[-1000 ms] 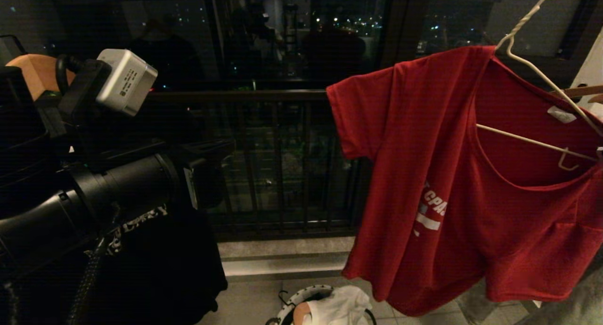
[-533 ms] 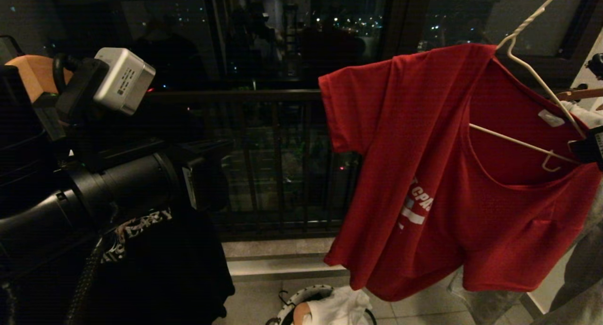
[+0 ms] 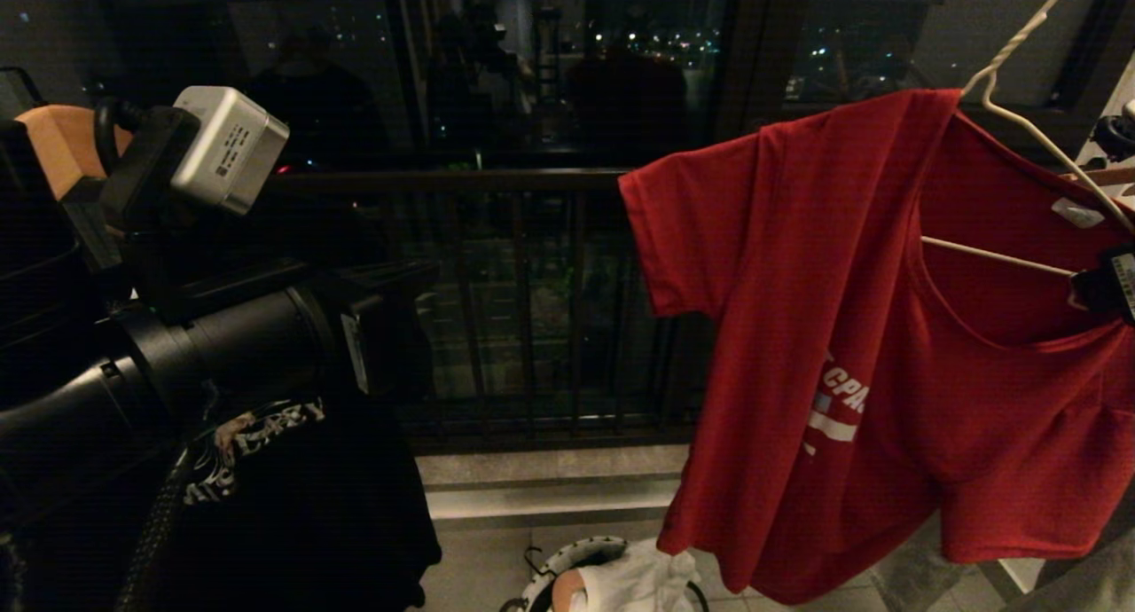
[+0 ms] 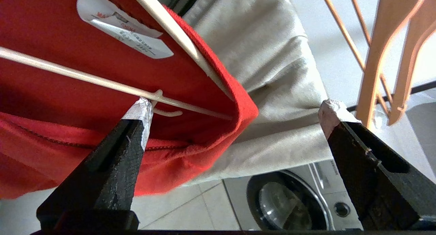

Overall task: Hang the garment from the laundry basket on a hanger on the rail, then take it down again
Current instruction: Take the clothes off the clothes rack

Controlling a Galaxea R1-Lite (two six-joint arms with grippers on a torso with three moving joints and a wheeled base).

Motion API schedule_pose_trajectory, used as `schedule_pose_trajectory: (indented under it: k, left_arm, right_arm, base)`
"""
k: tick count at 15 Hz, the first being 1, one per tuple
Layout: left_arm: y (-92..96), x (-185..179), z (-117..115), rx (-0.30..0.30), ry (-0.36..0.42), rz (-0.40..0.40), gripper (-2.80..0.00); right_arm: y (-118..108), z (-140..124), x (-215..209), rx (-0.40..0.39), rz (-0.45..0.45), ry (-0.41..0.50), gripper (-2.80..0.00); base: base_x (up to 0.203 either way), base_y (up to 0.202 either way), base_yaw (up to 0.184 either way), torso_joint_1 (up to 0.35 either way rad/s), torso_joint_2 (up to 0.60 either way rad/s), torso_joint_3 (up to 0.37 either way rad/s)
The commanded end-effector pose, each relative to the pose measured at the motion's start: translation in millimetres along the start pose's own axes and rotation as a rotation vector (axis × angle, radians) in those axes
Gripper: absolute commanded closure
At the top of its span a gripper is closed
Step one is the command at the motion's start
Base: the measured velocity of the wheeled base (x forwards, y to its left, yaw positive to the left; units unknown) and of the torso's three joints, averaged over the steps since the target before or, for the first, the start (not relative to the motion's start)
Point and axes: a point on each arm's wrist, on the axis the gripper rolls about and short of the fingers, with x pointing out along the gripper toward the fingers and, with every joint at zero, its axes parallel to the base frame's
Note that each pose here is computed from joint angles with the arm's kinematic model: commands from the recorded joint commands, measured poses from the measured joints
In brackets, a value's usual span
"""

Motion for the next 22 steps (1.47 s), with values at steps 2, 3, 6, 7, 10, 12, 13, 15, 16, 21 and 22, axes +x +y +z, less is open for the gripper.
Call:
schedule_pose_trajectory:
  k: [2,3,6,7,10,12,13,15,16,21,22]
  left_arm:
    - [0.1,0.0,0.3,0.000,-0.003,0.001,0.00]
    - [0.0,0.4,0.1,0.000,-0.002,0.001,0.00]
    - [0.0,0.8,-0.7,0.000,0.001,0.001,0.00]
    - [0.0,1.2,-1.0,0.000,0.003,0.001,0.00]
    - [0.0,1.2,-1.0,0.000,0.003,0.001,0.00]
    - [0.0,0.8,-0.7,0.000,0.001,0.001,0.00]
    - [0.0,0.8,-0.7,0.000,0.001,0.001,0.00]
    - [0.0,0.3,-0.4,0.000,0.000,0.001,0.00]
    - [0.0,0.3,-0.4,0.000,0.000,0.001,0.00]
    - [0.1,-0.1,0.0,0.001,-0.002,0.001,0.00]
    - [0.1,-0.1,0.0,0.001,-0.002,0.001,0.00]
  right_arm:
    - [-9.4,-1.7,-6.0,0.009,-0.017,-0.011,-2.80]
    - [-10.7,-2.2,-7.2,0.006,-0.018,-0.014,-2.80]
    - [-13.3,-4.7,-3.2,0.008,-0.039,0.006,-2.80]
    - [-14.3,-6.0,-0.3,0.008,-0.049,0.018,-2.80]
    - [-11.0,-10.9,11.3,-0.013,-0.069,0.064,-2.80]
    - [-7.8,-12.7,16.0,-0.028,-0.069,0.082,-2.80]
    - [-7.5,-13.2,16.6,-0.031,-0.069,0.085,-2.80]
    - [-7.9,-13.4,16.2,-0.034,-0.071,0.085,-2.80]
    - [-8.2,-13.7,15.7,-0.038,-0.070,0.086,-2.80]
    - [-11.1,-16.5,12.0,-0.050,-0.069,0.096,-2.80]
    - [-11.3,-18.0,11.4,-0.058,-0.067,0.104,-2.80]
  base:
    - [0.000,0.000,0.000,0.000,0.00,0.000]
    - [0.000,0.000,0.000,0.000,0.00,0.000]
    - [0.000,0.000,0.000,0.000,0.00,0.000]
    - [0.000,0.000,0.000,0.000,0.00,0.000]
    - [0.000,0.000,0.000,0.000,0.00,0.000]
    - [0.000,0.000,0.000,0.000,0.00,0.000]
    - [0.000,0.000,0.000,0.000,0.00,0.000]
    - [0.000,0.000,0.000,0.000,0.00,0.000]
    - [0.000,0.000,0.000,0.000,0.00,0.000]
    - [0.000,0.000,0.000,0.000,0.00,0.000]
    - [0.000,0.000,0.000,0.000,0.00,0.000]
